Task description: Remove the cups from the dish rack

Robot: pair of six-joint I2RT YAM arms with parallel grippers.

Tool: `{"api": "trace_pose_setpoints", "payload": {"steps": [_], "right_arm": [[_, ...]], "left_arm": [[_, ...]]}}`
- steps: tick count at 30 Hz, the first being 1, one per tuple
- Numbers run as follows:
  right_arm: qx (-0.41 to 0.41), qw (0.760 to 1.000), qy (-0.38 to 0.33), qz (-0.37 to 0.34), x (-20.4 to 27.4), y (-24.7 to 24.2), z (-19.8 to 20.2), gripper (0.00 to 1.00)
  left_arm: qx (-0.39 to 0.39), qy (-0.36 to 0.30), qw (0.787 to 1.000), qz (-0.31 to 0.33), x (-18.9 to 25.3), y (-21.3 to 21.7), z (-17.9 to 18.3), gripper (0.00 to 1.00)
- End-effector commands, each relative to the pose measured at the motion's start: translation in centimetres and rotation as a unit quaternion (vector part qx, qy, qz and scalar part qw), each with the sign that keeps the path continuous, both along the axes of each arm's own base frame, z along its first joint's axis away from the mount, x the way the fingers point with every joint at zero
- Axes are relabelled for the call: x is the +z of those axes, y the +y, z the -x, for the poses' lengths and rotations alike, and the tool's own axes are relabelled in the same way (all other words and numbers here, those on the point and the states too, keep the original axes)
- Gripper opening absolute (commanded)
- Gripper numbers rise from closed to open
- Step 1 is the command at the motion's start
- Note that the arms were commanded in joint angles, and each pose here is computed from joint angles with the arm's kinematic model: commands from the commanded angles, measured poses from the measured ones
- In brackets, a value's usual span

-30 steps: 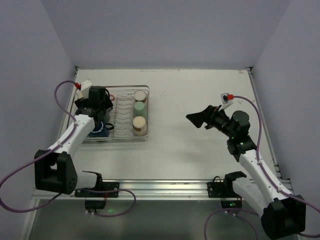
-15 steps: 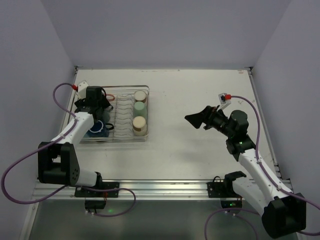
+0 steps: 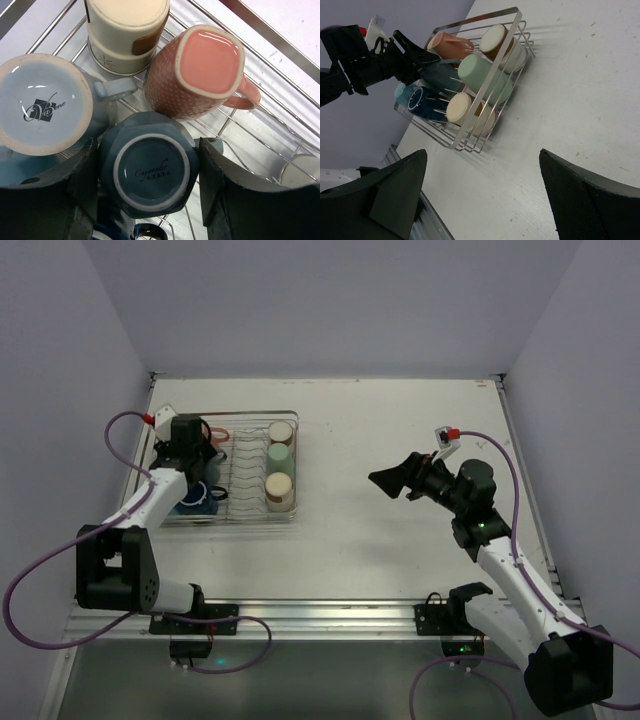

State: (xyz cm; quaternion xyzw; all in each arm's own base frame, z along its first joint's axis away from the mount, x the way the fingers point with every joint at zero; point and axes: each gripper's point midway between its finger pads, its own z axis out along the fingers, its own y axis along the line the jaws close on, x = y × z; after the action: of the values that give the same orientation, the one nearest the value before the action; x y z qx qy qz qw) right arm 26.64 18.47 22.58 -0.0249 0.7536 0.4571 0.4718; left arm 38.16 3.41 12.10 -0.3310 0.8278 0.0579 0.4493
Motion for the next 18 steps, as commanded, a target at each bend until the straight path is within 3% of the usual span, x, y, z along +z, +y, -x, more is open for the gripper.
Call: {"api": "trace_pose_setpoints", "payload": {"steps": [1, 5, 11, 18], "right_arm": [[0.009, 1.000, -0.026, -0.001, 2.0, 0.3, -0.2, 0.95], [0.010, 1.000, -0.026, -0.001, 2.0, 0.5, -0.2, 0.95], [0.016, 0.999, -0.028, -0.009, 2.3, 0.9, 0.1, 0.95], [0.032, 0.998, -0.035, -0.040, 3.3, 2.1, 0.6, 0.95]], "left_arm": [[0.002, -0.038, 0.999, 0.009, 2.0, 0.1, -0.4, 0.36], [-0.007, -0.064, 0.998, 0.009, 4.4, -0.1, -0.2, 0.18], [-0.030, -0.110, 0.993, 0.007, 8.5, -0.6, 0.4, 0.02], [-0.055, -0.153, 0.987, 0.011, 12.1, -1.2, 1.6, 0.00]]}}
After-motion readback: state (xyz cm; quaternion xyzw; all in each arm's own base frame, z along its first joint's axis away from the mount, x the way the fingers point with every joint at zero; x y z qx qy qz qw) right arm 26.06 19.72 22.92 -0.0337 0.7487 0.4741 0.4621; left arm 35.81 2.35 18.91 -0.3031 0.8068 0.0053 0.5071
